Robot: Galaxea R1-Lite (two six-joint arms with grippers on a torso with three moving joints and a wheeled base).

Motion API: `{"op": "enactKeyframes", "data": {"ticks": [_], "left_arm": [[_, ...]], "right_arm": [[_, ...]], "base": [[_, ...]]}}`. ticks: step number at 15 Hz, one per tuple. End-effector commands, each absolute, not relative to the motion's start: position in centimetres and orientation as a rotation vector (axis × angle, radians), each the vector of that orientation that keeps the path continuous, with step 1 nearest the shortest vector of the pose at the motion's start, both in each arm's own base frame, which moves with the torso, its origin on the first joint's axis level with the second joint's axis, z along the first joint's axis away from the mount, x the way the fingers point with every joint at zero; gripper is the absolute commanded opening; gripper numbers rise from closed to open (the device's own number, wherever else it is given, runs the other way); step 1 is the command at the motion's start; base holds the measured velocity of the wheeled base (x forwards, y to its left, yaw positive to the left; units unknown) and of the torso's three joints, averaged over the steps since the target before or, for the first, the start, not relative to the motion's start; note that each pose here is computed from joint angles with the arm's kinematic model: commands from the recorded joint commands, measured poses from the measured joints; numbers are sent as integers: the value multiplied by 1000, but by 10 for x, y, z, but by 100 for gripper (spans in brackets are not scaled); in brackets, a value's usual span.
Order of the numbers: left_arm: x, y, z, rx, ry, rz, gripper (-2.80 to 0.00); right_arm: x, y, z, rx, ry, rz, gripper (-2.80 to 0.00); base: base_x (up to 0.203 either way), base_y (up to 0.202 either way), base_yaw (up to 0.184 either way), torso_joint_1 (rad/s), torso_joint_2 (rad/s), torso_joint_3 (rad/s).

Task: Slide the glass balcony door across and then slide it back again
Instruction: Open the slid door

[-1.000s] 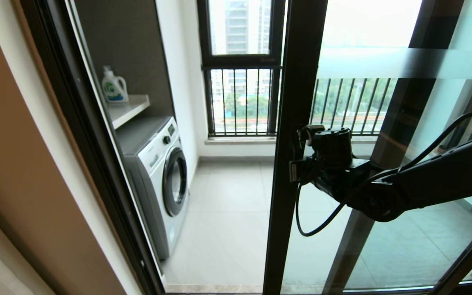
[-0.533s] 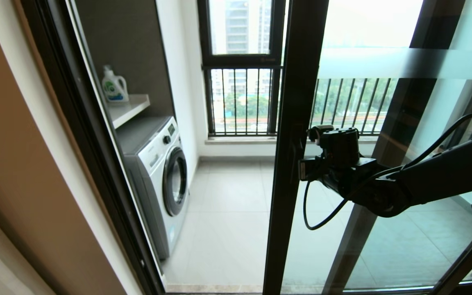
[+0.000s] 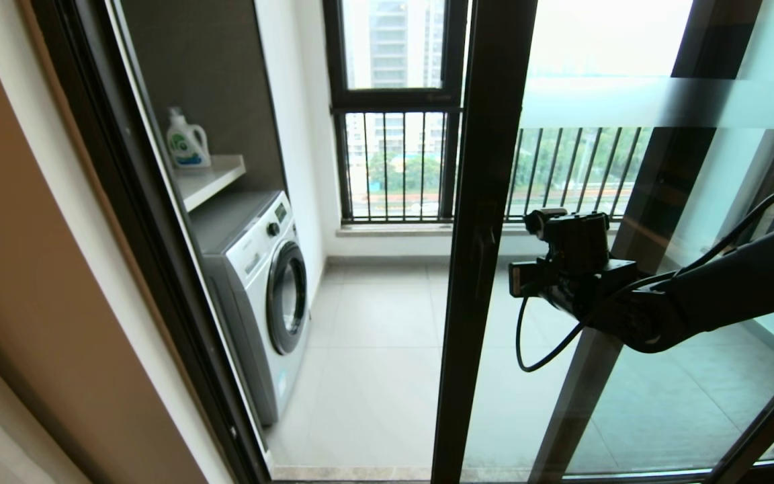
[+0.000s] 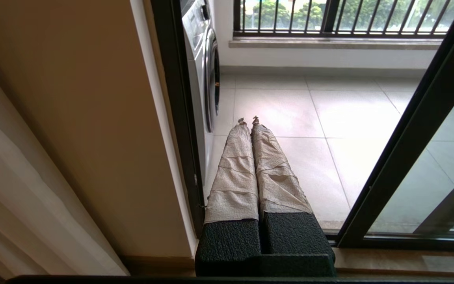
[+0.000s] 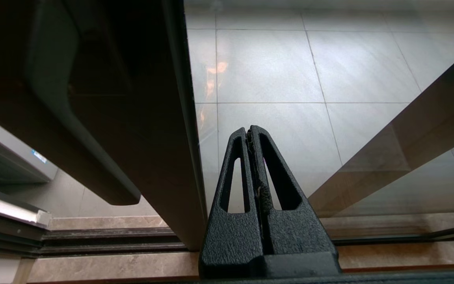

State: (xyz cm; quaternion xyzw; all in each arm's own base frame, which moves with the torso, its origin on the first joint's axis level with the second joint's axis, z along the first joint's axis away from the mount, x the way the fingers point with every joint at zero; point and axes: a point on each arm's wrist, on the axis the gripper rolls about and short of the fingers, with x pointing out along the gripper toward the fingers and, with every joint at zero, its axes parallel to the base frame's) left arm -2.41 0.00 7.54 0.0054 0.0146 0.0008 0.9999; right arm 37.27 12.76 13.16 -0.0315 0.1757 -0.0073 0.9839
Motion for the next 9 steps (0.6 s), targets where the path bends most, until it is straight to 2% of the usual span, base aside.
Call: {"op": "enactKeyframes", "data": {"ticks": [1,5,9], "left_arm": [[-24,0,75,11,31,3,-280],[-24,0,75,11,31,3,-280],[-24,0,76,12,32,3,-280]], "right_arm": [[363,130,144,-58,328,2,-280],[337,147,170,-51,269,76,-280],[318,176,187,-33,227,263,-280]], "base": [[0,0,0,0,0,0],[0,0,0,0,0,0],[0,0,0,0,0,0]]}}
